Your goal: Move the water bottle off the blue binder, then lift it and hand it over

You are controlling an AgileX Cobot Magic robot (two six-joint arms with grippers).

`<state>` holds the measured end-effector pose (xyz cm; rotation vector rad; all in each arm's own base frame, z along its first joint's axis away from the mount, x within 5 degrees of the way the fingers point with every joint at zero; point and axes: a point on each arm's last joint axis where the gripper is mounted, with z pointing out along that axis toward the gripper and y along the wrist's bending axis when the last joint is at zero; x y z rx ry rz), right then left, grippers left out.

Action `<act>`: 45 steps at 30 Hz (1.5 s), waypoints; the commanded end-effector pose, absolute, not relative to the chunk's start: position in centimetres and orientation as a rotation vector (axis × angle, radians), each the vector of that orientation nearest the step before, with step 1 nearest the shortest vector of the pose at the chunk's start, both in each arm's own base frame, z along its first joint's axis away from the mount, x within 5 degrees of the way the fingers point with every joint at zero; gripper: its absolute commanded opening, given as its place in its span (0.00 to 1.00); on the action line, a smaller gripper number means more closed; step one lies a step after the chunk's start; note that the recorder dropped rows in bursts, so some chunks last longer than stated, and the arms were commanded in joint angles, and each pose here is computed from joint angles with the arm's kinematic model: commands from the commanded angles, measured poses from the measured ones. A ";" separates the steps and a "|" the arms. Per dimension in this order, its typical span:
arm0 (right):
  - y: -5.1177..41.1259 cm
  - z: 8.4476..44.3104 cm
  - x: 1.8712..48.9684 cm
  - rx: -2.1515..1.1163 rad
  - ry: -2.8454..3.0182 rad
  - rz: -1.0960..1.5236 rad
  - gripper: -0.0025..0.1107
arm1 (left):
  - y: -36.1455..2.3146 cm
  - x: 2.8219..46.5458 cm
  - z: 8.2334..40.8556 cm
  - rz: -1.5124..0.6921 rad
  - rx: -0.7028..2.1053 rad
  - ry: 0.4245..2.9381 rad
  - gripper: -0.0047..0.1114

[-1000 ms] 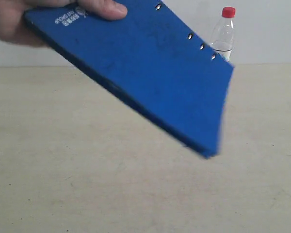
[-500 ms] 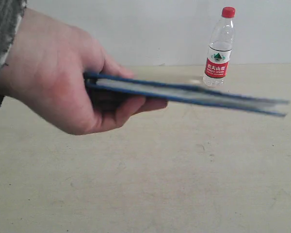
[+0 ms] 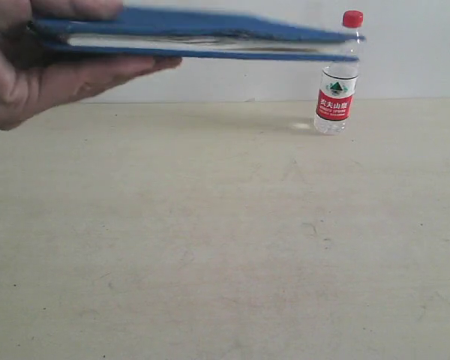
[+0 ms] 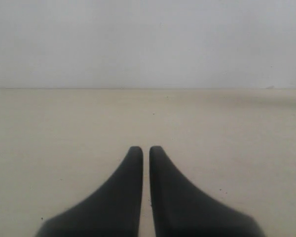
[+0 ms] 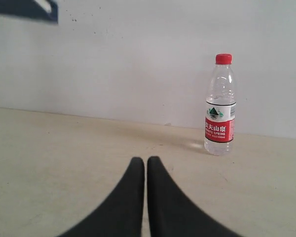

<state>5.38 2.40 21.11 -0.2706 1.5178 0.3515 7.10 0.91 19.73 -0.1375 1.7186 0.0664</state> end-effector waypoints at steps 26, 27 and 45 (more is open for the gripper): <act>2.3 21.0 5.5 -0.260 1.517 0.340 0.02 | 1.1 5.2 18.1 0.150 -0.110 1.839 0.08; 2.3 21.0 5.5 -0.260 1.517 0.340 0.02 | 1.1 5.2 18.1 0.150 -0.110 1.839 0.08; 1.7 21.2 5.4 -0.179 1.493 0.268 0.02 | 1.1 5.2 18.1 0.150 -0.110 1.839 0.08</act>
